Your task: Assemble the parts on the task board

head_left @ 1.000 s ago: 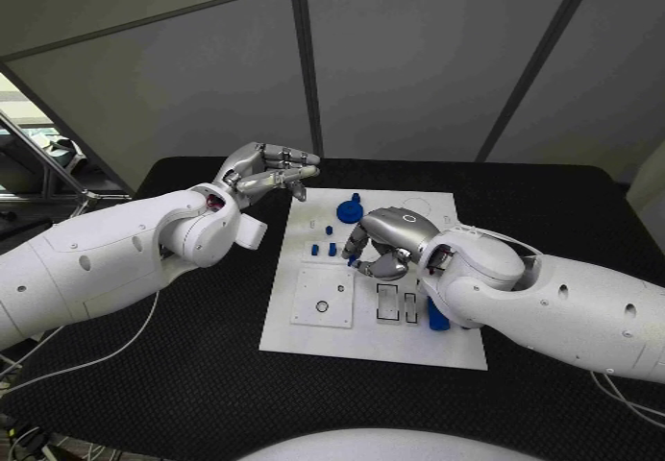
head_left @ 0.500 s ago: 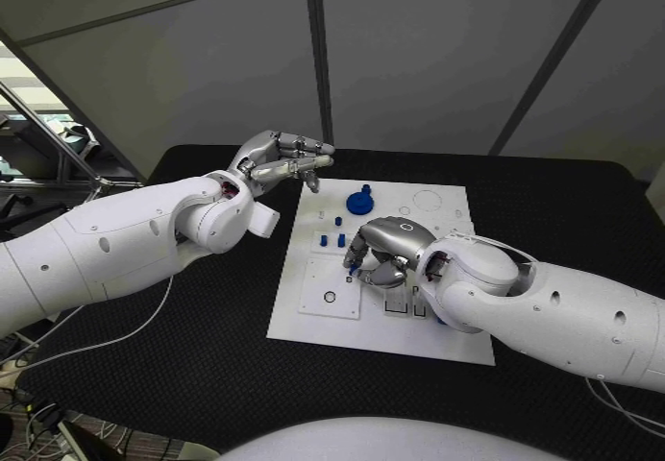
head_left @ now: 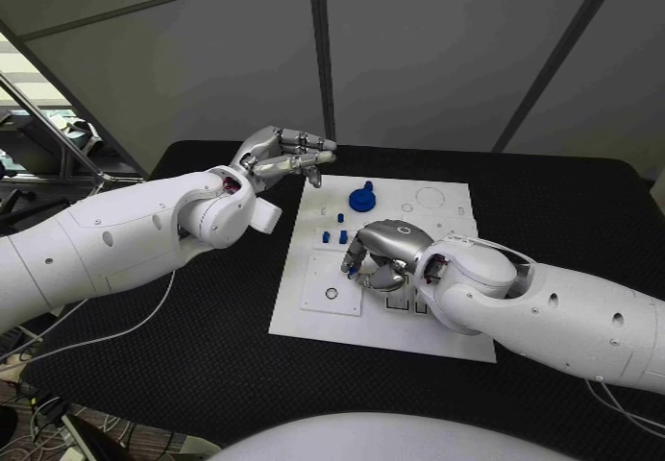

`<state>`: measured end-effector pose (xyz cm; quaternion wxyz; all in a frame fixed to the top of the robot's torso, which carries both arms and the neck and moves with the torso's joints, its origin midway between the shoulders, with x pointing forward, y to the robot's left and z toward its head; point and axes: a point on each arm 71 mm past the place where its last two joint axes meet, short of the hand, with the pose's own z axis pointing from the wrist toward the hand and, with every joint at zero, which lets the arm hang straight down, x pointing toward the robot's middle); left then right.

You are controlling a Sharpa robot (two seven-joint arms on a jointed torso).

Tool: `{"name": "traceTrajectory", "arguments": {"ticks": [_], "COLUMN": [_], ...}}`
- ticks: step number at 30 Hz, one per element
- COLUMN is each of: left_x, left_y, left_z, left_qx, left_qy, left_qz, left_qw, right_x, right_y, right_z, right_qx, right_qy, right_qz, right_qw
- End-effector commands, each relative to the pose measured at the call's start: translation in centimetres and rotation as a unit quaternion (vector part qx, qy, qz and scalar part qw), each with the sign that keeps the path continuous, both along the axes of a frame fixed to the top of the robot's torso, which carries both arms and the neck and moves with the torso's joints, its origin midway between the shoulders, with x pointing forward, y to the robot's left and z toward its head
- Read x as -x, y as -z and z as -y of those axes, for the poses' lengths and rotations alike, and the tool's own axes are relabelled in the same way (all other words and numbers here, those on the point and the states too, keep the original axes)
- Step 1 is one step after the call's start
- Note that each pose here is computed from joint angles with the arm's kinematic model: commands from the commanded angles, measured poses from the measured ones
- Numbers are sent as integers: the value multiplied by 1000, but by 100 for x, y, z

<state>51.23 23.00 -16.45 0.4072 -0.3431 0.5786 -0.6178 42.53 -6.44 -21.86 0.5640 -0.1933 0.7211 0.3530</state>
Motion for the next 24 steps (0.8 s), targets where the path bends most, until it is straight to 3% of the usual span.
{"name": "traceTrajectory", "arguments": {"ticks": [1,24], "left_x": [-2,-5], "left_y": [-12,-9], "left_z": [9,-6], "left_qx": [5,4], "left_qy": [5,4], "left_qz": [-1,-1], "left_qw": [1000,1000], "right_x": [10,42], "right_y": [48,19], "right_z": [6,9], "right_qx": [16,-7], "right_qy": [-5,-6], "right_qz": [-7,7], "right_qw": [1000,1000]}}
